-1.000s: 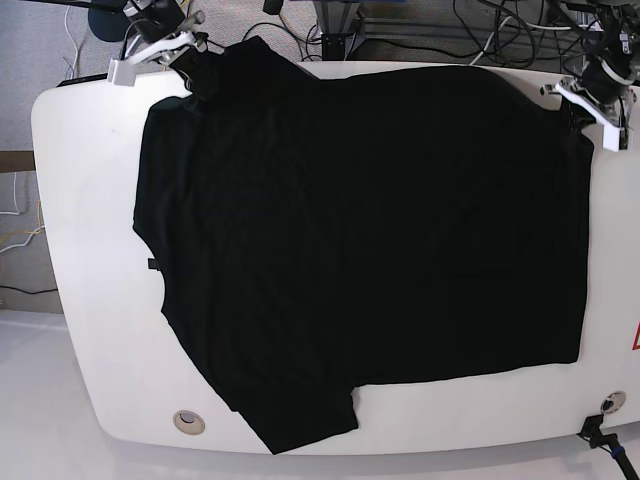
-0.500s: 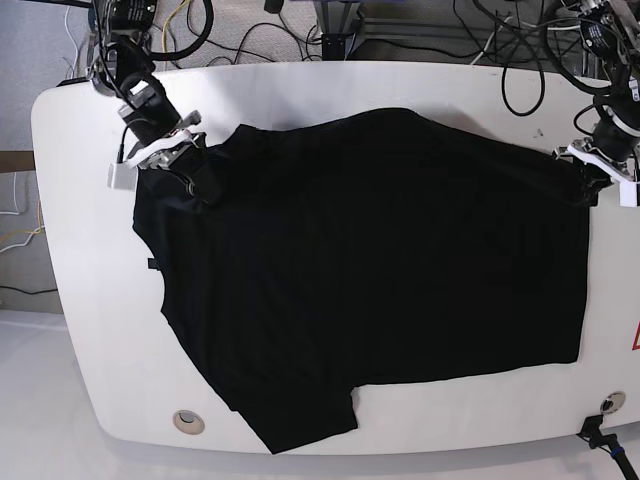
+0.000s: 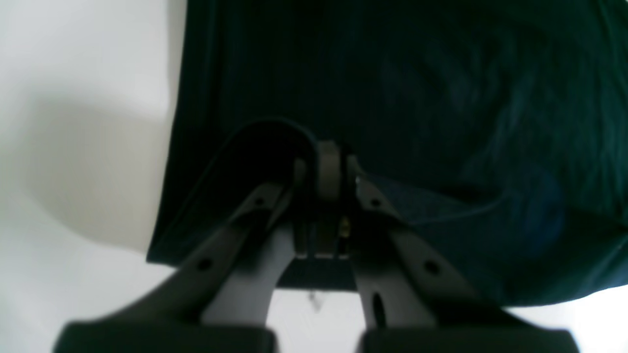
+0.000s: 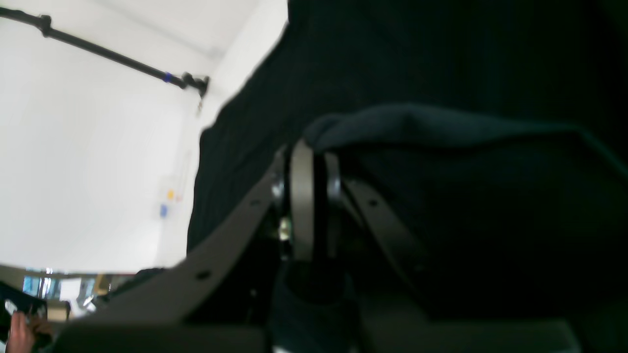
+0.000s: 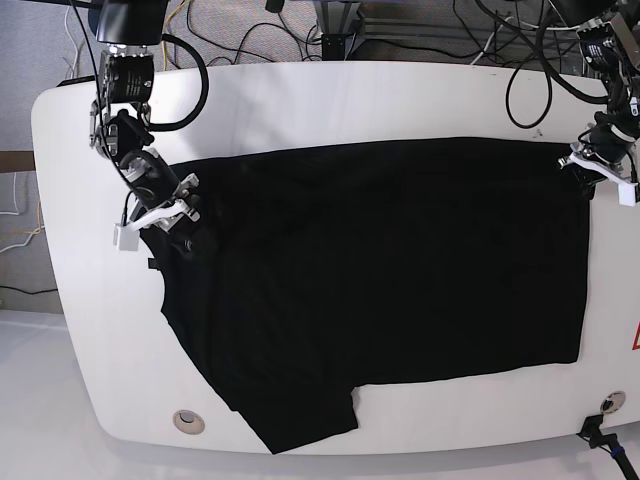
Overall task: Fold the T-shirt properly
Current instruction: 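Pull the grasped edge with both grippers to straighten the shirt, then drag the shirt with both grippers toward the robot's base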
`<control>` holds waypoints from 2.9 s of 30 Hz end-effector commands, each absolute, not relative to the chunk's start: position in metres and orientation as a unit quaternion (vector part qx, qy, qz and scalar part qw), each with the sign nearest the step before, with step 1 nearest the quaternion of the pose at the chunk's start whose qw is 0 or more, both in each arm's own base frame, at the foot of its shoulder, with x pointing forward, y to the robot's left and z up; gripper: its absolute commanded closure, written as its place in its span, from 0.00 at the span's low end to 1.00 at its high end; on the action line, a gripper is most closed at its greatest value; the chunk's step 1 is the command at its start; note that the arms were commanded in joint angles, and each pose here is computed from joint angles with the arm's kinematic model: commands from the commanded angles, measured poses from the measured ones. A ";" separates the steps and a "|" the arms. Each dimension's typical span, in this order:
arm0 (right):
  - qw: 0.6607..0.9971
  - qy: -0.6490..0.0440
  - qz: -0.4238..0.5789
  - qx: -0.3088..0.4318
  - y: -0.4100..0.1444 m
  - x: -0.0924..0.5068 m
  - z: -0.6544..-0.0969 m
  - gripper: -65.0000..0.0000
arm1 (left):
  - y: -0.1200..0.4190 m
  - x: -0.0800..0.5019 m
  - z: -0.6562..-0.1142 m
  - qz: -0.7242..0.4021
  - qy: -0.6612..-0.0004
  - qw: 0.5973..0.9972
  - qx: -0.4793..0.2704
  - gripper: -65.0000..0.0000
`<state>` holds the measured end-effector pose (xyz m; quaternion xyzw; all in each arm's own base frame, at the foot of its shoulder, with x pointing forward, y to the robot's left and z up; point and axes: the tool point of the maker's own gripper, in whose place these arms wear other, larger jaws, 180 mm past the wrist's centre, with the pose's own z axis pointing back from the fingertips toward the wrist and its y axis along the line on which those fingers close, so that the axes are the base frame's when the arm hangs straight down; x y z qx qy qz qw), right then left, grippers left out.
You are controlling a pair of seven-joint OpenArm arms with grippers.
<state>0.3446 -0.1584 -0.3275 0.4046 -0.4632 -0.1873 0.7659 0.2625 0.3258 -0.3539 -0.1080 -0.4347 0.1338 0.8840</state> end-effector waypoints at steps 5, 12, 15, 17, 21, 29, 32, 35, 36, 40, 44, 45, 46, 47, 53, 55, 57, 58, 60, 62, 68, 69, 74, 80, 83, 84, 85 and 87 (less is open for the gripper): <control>0.749 -0.486 -0.191 0.409 -0.174 0.375 -0.312 1.00 | 0.332 0.291 -0.319 0.121 -0.487 0.858 -0.107 1.00; 0.746 -0.481 -0.211 0.410 -0.183 0.396 -0.319 1.00 | 0.342 0.303 -0.315 0.107 -0.486 0.865 -0.063 1.00; 0.744 -0.479 -0.218 0.412 -0.184 0.403 -0.321 1.00 | 0.343 0.303 -0.315 0.106 -0.485 0.866 -0.061 1.00; 0.743 -0.477 -0.223 0.413 -0.185 0.407 -0.322 1.00 | 0.343 0.303 -0.315 0.106 -0.485 0.866 -0.061 1.00; 0.738 -0.483 -0.223 0.415 -0.187 0.417 -0.314 1.00 | 0.343 0.304 -0.314 0.106 -0.486 0.865 -0.061 1.00; 0.735 -0.473 -0.251 0.416 -0.196 0.445 -0.318 0.75 | 0.356 0.322 -0.307 0.095 -0.484 0.868 -0.056 1.00; 0.749 -0.481 -0.231 0.393 -0.199 0.454 -0.313 0.40 | 0.368 0.331 -0.308 0.095 -0.476 0.873 -0.054 0.93; 0.753 -0.484 -0.223 0.387 -0.200 0.458 -0.309 0.18 | 0.378 0.336 -0.295 0.091 -0.486 0.868 -0.042 0.53; 0.758 -0.476 -0.217 0.389 -0.198 0.456 -0.310 0.18 | 0.382 0.337 -0.290 0.086 -0.487 0.868 -0.035 0.48; 0.781 -0.481 -0.156 0.366 -0.207 0.441 -0.289 0.18 | 0.395 0.335 -0.278 0.075 -0.488 0.869 -0.014 0.48; 0.820 -0.494 -0.075 0.280 -0.224 0.413 -0.282 0.18 | 0.404 0.330 -0.274 0.072 -0.489 0.869 -0.003 0.48; 0.832 -0.489 -0.058 0.256 -0.226 0.405 -0.286 0.18 | 0.407 0.325 -0.271 0.070 -0.490 0.869 0.006 0.48; 0.845 -0.485 -0.036 0.224 -0.231 0.397 -0.290 0.18 | 0.408 0.322 -0.267 0.065 -0.498 0.864 0.013 0.48; 0.856 -0.481 -0.016 0.190 -0.237 0.389 -0.294 0.18 | 0.405 0.320 -0.261 0.055 -0.513 0.856 0.019 0.48; 0.898 -0.433 0.048 0.061 -0.259 0.351 -0.332 0.18 | 0.375 0.304 -0.266 -0.001 -0.548 0.837 0.016 0.49; 0.902 -0.424 0.062 0.047 -0.262 0.347 -0.338 0.18 | 0.372 0.298 -0.272 -0.004 -0.547 0.837 0.013 0.49; 0.903 -0.420 0.069 0.050 -0.257 0.343 -0.348 0.18 | 0.372 0.293 -0.276 -0.004 -0.545 0.838 0.013 0.49; 0.902 -0.425 0.063 0.047 -0.261 0.343 -0.350 0.18 | 0.372 0.289 -0.279 -0.004 -0.542 0.840 0.013 0.49; 0.902 -0.427 0.039 0.038 -0.274 0.342 -0.358 0.18 | 0.371 0.285 -0.283 -0.005 -0.537 0.844 0.012 0.49; 0.904 -0.426 0.025 0.040 -0.276 0.340 -0.370 0.18 | 0.372 0.282 -0.286 -0.004 -0.533 0.846 0.013 0.49; 0.904 -0.424 0.002 0.048 -0.276 0.336 -0.394 0.18 | 0.373 0.273 -0.301 -0.002 -0.492 0.871 0.013 0.48; 0.905 -0.423 0.001 0.048 -0.276 0.335 -0.396 0.18 | 0.373 0.271 -0.304 -0.003 -0.484 0.875 0.013 0.48; 0.904 -0.423 -0.007 0.059 -0.267 0.335 -0.400 0.27 | 0.374 0.271 -0.304 -0.002 -0.482 0.876 0.013 0.48; 0.916 -0.396 -0.026 0.066 -0.269 0.326 -0.422 1.00 | 0.375 0.272 -0.304 0.000 -0.483 0.876 0.014 0.48; 0.919 -0.388 -0.031 0.068 -0.270 0.323 -0.429 1.00 | 0.376 0.271 -0.306 0.003 -0.481 0.877 0.014 0.48; 0.920 -0.386 -0.031 0.068 -0.270 0.321 -0.430 1.00 | 0.379 0.269 -0.311 0.009 -0.475 0.880 0.013 0.48; 0.920 -0.384 -0.031 0.069 -0.269 0.320 -0.431 1.00 | 0.383 0.266 -0.317 0.017 -0.468 0.883 0.012 0.48; 0.920 -0.384 -0.032 0.071 -0.267 0.319 -0.432 1.00 | 0.389 0.270 -0.324 0.034 -0.465 0.885 0.008 0.48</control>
